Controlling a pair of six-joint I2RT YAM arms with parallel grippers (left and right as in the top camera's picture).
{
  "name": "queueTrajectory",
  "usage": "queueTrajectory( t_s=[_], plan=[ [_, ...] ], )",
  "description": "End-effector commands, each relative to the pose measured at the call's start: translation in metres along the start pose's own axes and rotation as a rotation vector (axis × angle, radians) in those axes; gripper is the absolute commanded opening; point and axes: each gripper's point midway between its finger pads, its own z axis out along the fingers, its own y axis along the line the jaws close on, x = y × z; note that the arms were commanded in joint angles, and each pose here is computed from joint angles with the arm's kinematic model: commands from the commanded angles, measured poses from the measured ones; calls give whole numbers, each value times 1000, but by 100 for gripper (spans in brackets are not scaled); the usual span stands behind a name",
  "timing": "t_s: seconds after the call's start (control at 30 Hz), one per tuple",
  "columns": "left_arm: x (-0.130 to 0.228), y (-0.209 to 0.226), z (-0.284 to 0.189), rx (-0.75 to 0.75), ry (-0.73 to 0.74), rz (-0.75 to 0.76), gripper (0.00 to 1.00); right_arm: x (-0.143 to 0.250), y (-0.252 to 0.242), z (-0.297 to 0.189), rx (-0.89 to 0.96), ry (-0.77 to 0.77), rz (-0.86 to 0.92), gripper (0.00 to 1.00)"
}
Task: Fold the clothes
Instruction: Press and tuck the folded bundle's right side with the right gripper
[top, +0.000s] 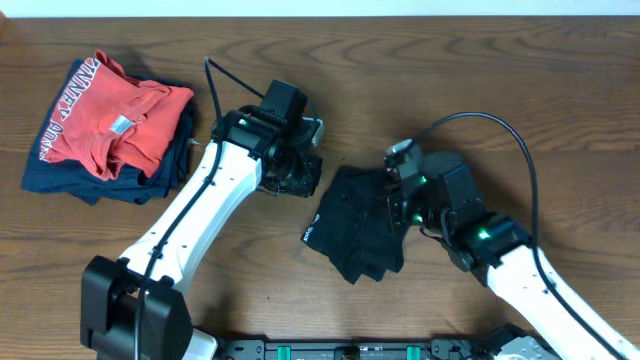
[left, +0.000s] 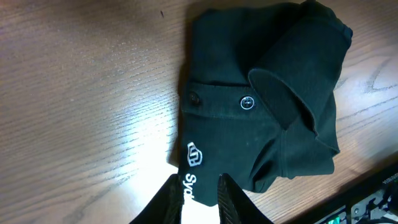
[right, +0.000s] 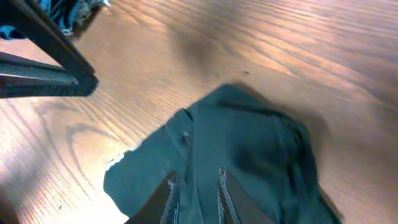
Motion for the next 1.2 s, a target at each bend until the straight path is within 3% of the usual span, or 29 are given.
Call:
queueTrajectory(
  t_s=[0.0,0.1,0.2,0.27,0.37,0.47,0.57,0.67,0.83,1.0,1.17],
  plan=[
    [2,6,4,-4,13,0,21,7,14,22,-103,52,-39,19],
    [0,10,3,-9,9,-12,21,19,24,45,-171,100,-57,20],
    [0,14,2,-10,7,-21,21,35,8,63,-92,155,-35,4],
    [0,14,2,-10,7,-21,21,45,-34,63,146,177,86,1],
    [0,14,2,-11,6,-20,21,76,-111,16,656,190,392,1],
    [-1,14,2,-11,6,-20,22,97,-129,-31,841,234,489,1],
    [-1,14,2,-10,6,-20,26,91,-117,-43,764,253,408,6],
    [0,13,2,-10,6,-20,34,66,-82,-36,509,230,200,15],
    [-1,14,2,-10,6,-20,35,10,-3,-33,51,38,-50,18],
    [-2,13,2,-10,2,-19,34,-26,4,-17,8,-92,-56,15],
    [-3,13,2,-8,-5,-18,34,-16,-10,35,8,-26,-2,19]
  ],
)
